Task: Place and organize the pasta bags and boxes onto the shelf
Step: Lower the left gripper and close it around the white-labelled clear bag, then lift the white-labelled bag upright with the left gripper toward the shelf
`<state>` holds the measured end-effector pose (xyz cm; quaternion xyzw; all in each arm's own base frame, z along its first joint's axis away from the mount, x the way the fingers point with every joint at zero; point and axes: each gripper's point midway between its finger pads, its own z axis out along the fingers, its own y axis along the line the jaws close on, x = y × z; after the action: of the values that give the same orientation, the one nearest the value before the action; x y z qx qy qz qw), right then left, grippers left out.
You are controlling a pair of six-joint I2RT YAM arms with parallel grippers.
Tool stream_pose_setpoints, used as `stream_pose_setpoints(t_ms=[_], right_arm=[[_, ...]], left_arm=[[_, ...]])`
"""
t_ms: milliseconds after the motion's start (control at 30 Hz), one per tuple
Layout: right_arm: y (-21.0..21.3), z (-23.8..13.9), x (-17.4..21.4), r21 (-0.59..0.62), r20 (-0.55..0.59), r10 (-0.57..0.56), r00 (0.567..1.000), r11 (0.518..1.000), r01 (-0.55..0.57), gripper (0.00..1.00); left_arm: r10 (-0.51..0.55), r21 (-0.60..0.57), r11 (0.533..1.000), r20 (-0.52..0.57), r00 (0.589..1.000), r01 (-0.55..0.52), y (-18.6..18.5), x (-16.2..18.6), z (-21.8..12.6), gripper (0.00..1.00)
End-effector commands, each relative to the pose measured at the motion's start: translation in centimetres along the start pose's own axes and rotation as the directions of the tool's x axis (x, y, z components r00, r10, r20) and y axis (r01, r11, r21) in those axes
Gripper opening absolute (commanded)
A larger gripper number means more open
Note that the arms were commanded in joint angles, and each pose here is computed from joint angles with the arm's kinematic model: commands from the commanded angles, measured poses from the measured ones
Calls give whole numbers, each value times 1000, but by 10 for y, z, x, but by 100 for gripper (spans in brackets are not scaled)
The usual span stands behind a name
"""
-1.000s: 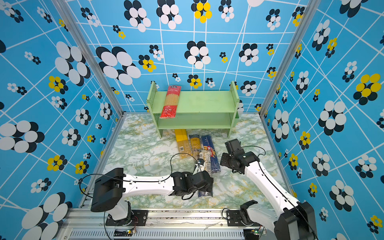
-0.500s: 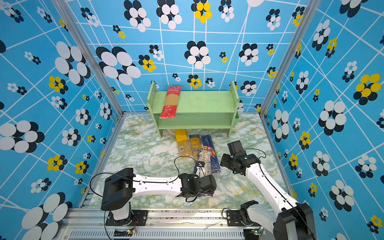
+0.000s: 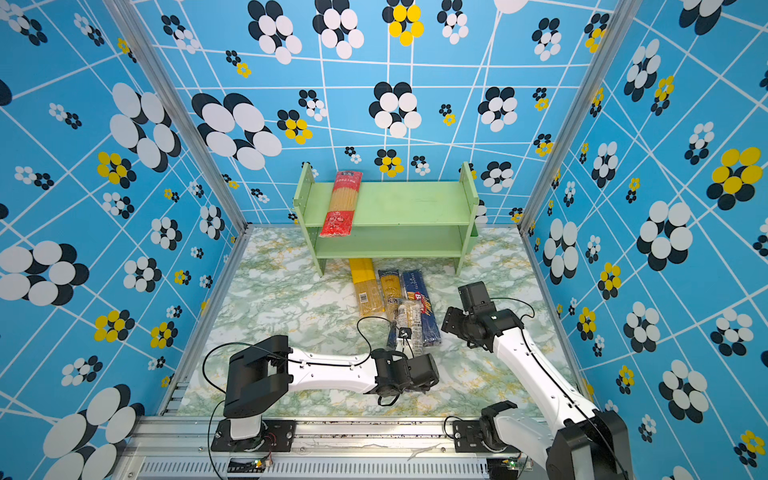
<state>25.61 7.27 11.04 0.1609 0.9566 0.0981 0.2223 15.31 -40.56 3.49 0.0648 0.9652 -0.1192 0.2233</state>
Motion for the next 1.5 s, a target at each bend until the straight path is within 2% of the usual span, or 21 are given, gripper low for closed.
stream_pose_setpoints(t_ms=[0, 367, 433, 500, 567, 733, 833, 933, 967, 1033, 1167, 1267, 1333, 1467], right_arm=[[-3, 1, 2, -4, 1, -1, 1000, 1000, 1, 74], [-2, 0, 2, -14, 5, 7, 1000, 1000, -7, 75], [-2, 0, 3, -15, 5, 10, 1000, 1000, -10, 75], [-2, 0, 3, -15, 5, 11, 1000, 1000, -11, 75], [-3, 0, 3, -15, 5, 13, 1000, 1000, -13, 75], [-4, -2, 2, -11, 10, 14, 1000, 1000, -14, 75], [-3, -3, 1, -16, 16, 15, 1000, 1000, -15, 74], [-3, -3, 1, -16, 15, 16, 1000, 1000, -16, 75], [-2, -3, 1, -16, 16, 16, 1000, 1000, -16, 75], [-2, -3, 1, -16, 15, 16, 1000, 1000, -16, 75], [-1, -4, 0, -18, 18, 18, 1000, 1000, -17, 75], [-2, -4, -2, -16, 23, 20, 1000, 1000, -20, 75], [-2, -4, -1, -14, 21, 21, 1000, 1000, -20, 75], [-3, -5, -2, -6, 22, 20, 1000, 1000, -20, 75]], left_arm=[[-1, -33, 999, -22, 1000, 0, 3, 7, 5, 99], [18, -82, 996, -2, 1000, -18, 15, 6, 8, 99], [21, -92, 996, 0, 1000, -21, 19, 5, 8, 92], [23, -101, 995, 0, 1000, -23, 24, 6, 9, 77], [20, -113, 993, 4, 1000, -20, 31, 6, 8, 68], [9, -126, 992, 26, 1000, -6, 44, 3, 4, 62], [4, -130, 992, 33, 999, 0, 51, 3, 1, 55], [-1, -125, 992, 40, 999, 6, 56, 2, -1, 45], [-1, -125, 992, 41, 999, 6, 58, 3, -2, 36], [3, -133, 991, 37, 999, 2, 62, 5, 0, 28], [4, -124, 992, 40, 999, 1, 63, 3, -6, 22], [10, -119, 993, 41, 999, -5, 63, 3, -7, 11], [17, -112, 994, 43, 999, -12, 62, 1, -10, 0], [45, -63, 997, 44, 998, -42, 53, -3, -19, 0]])
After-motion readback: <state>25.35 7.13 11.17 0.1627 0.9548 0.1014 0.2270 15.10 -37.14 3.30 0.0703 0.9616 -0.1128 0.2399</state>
